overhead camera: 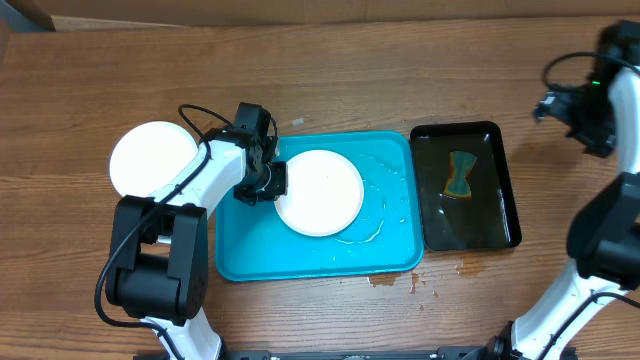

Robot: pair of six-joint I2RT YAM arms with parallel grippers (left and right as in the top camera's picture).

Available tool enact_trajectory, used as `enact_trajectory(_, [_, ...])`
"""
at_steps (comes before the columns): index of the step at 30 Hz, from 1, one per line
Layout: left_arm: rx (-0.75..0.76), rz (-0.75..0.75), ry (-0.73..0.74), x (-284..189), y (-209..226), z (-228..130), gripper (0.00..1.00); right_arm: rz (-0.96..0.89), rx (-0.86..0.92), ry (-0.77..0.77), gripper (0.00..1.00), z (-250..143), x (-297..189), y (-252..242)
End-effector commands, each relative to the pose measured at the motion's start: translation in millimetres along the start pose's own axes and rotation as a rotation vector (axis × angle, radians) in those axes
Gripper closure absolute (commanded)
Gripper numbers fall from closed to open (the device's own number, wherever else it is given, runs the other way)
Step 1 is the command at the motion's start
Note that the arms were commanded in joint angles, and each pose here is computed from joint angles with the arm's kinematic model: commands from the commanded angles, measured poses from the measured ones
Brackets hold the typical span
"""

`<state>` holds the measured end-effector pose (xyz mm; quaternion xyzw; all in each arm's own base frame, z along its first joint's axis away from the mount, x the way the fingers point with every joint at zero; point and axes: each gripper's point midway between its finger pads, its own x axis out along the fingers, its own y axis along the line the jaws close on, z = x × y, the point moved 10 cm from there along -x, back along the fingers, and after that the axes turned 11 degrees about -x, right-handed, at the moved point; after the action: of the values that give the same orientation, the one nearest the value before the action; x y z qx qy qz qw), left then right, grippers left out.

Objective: Clean dirty plates on tray and stack at the side
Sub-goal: 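Return the sponge to the black tray, release it, and raise the right arm, then lift the white plate with the left gripper and carry it over the black tray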

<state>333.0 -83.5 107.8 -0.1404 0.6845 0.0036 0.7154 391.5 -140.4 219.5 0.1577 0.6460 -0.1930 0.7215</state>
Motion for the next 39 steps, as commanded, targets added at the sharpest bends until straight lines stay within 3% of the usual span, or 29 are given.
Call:
enact_trajectory(1, [0.016, 0.046, -0.064, -19.0, -3.3, 11.7, 0.96, -0.001, 0.061, -0.071, 0.0, 8.3, -12.3, -21.1])
enact_trajectory(13, [0.033, -0.037, -0.237, -85.1, -25.9, 25.8, 0.96, -0.003, 0.124, -0.136, 0.0, 20.0, -12.5, -46.5])
enact_trajectory(28, [0.257, -0.139, -0.367, -90.2, -111.4, 6.0, 0.96, -0.003, 0.124, -0.137, 0.0, 20.0, -12.5, -46.5])
enact_trajectory(39, [0.301, -0.195, -0.388, -86.8, -153.5, -21.4, 0.96, -0.003, 0.124, -0.137, 0.0, 20.0, -12.5, -46.5])
